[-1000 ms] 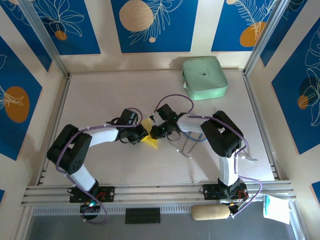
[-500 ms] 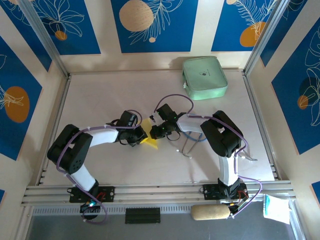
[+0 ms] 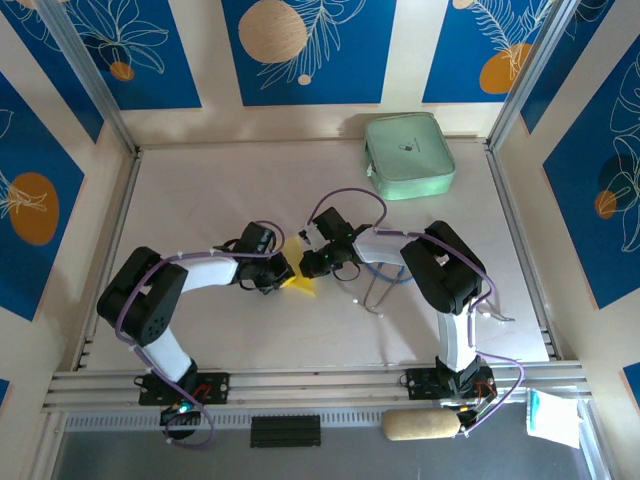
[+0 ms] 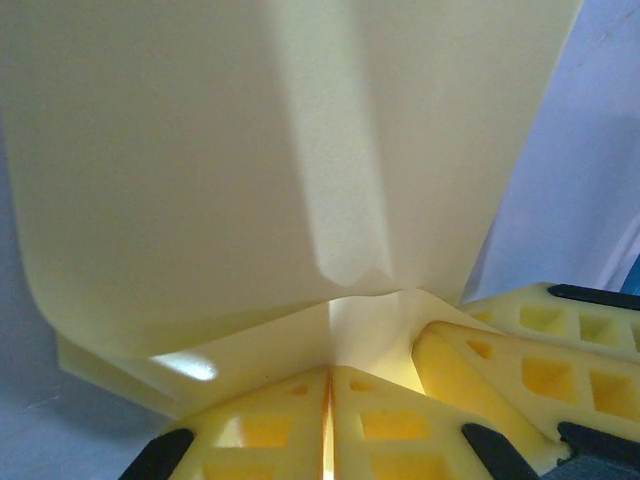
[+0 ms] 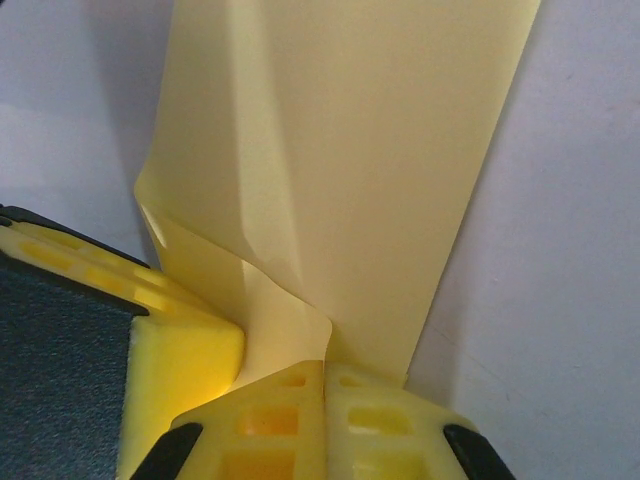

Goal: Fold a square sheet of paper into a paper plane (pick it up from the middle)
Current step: Third fold the triangle at the center of the table.

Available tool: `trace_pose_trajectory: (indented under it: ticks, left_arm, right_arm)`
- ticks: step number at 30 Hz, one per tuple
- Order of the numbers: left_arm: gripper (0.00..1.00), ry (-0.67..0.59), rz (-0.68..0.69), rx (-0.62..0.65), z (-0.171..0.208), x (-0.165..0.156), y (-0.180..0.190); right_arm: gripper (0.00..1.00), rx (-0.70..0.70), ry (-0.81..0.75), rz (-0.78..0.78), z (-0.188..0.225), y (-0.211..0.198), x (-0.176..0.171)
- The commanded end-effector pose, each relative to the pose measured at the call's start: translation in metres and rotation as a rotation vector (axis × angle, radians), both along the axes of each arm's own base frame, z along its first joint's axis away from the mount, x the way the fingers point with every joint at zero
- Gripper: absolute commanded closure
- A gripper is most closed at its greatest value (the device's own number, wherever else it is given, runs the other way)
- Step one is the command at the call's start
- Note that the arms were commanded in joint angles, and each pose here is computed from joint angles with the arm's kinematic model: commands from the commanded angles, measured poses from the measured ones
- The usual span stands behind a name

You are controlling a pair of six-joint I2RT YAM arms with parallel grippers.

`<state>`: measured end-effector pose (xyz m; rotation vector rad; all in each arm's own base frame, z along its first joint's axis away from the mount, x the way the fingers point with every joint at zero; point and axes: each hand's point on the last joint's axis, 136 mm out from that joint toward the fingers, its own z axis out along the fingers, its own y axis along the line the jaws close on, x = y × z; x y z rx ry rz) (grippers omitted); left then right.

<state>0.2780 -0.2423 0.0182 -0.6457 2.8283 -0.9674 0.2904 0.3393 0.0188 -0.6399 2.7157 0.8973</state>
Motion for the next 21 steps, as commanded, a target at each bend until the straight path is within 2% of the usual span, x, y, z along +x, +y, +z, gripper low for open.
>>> trace_pose_trajectory:
  ticks: [1, 4, 10, 13, 17, 21]
  left_arm:
    - [0.90, 0.046, -0.006, 0.064, -0.019, -0.010, 0.007]
    - [0.91, 0.068, -0.001, 0.081, -0.024, -0.014, 0.011]
    - [0.93, 0.092, 0.011, 0.106, -0.030, -0.019, 0.016]
    - [0.93, 0.099, 0.013, 0.113, -0.032, -0.020, 0.017]
    - [0.93, 0.097, 0.016, 0.111, -0.031, -0.019, 0.017]
    - [0.93, 0.097, 0.014, 0.110, -0.031, -0.020, 0.017]
  right_arm:
    - [1.00, -0.029, 0.052, -0.025, -0.006, -0.005, -0.002]
    - [0.98, 0.009, 0.058, -0.043, 0.013, -0.002, 0.002]
    - [0.79, 0.091, 0.110, -0.109, 0.059, -0.001, 0.012]
    - [0.74, 0.111, 0.124, -0.148, 0.072, -0.008, 0.015]
    - [0.73, 0.154, 0.156, -0.136, 0.078, -0.014, 0.007]
    - [0.79, 0.162, 0.202, -0.073, 0.072, -0.012, -0.011]
